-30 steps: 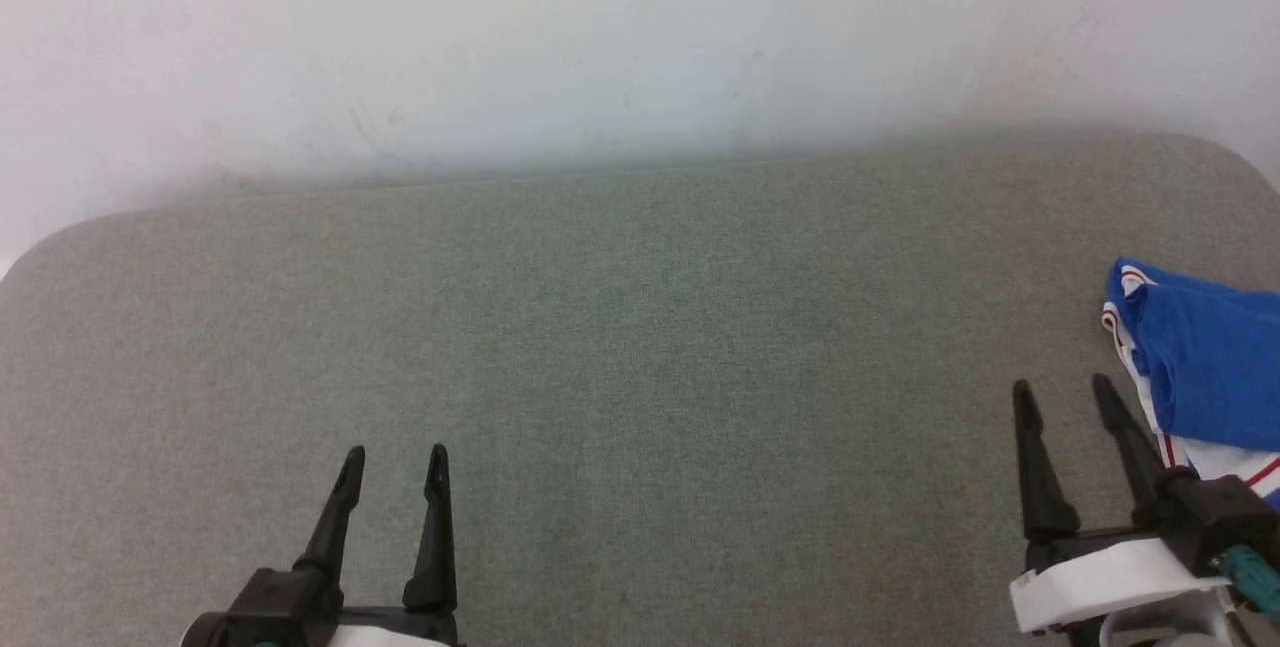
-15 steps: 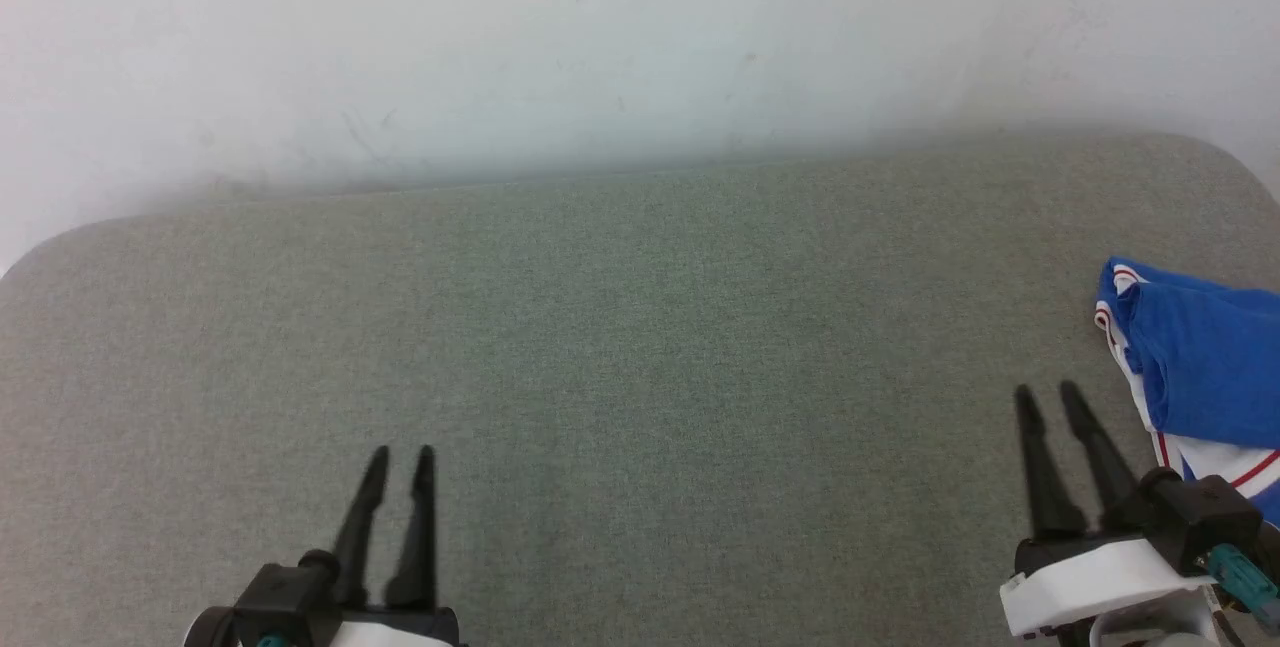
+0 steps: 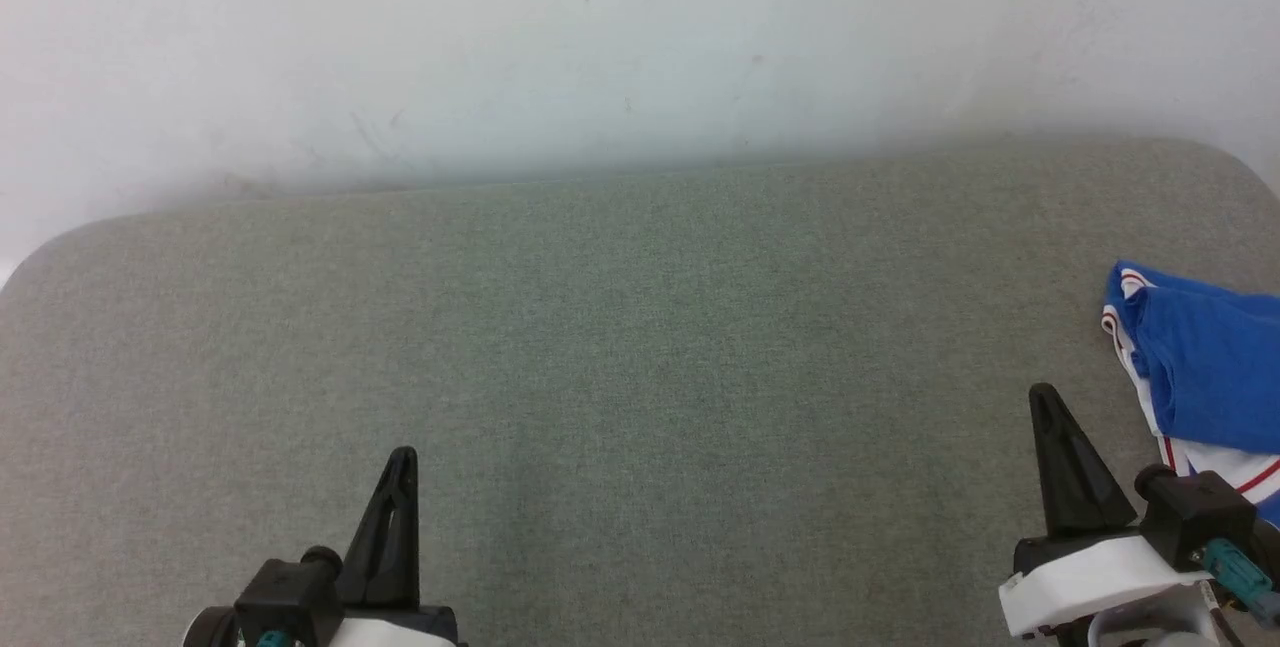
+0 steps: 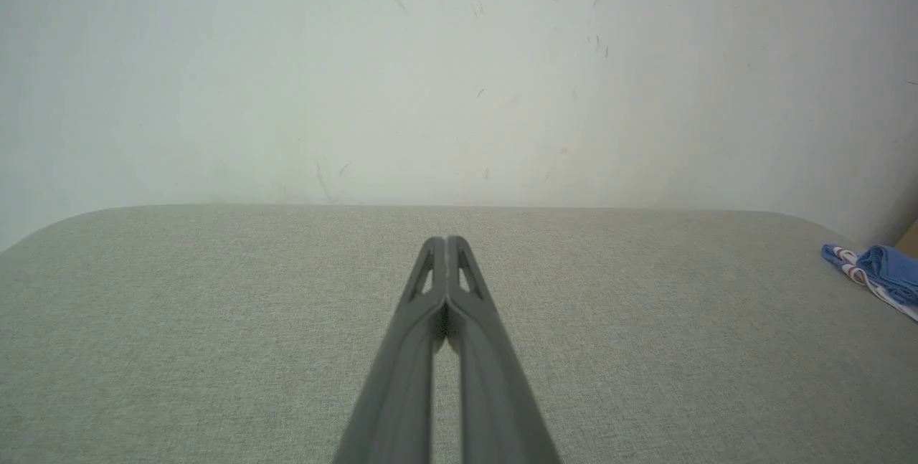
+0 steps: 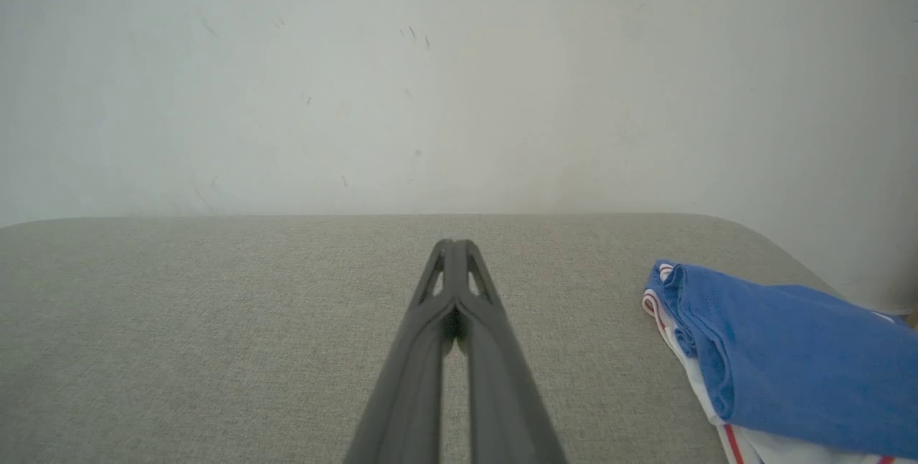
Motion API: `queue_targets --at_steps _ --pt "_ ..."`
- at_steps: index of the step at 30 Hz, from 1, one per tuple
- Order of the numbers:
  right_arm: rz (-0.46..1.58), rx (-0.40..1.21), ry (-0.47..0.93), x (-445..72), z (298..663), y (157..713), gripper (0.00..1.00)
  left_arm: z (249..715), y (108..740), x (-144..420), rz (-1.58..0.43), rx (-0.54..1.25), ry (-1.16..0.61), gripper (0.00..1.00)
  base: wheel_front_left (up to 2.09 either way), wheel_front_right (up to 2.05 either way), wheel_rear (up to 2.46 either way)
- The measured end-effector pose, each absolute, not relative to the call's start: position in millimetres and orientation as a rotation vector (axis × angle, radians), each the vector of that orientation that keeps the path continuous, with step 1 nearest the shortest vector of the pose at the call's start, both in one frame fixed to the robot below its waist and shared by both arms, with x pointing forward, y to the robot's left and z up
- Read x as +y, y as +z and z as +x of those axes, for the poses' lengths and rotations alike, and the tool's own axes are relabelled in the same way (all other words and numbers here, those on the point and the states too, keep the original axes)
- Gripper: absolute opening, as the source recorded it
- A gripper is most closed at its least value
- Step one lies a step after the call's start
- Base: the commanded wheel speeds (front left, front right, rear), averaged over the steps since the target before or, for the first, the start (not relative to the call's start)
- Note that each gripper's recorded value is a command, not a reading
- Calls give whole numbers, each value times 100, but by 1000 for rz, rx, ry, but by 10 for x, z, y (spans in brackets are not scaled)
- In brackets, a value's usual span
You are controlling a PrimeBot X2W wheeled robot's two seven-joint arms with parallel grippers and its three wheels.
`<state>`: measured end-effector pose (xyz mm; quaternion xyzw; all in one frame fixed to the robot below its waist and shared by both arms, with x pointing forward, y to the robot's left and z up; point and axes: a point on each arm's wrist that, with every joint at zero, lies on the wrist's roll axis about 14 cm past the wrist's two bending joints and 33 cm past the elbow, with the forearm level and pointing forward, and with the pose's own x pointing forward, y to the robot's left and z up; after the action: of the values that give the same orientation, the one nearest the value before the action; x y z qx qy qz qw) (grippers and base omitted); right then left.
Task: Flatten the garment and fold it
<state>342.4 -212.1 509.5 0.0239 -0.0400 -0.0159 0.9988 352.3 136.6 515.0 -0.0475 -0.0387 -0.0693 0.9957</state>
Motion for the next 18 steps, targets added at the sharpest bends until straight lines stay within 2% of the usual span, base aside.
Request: queue_targets --at_steps 18 --pt "40 -62 -5 -2040 3465 5103 0 3547 5160 1425 -71 -67 -118 0 0 0 0"
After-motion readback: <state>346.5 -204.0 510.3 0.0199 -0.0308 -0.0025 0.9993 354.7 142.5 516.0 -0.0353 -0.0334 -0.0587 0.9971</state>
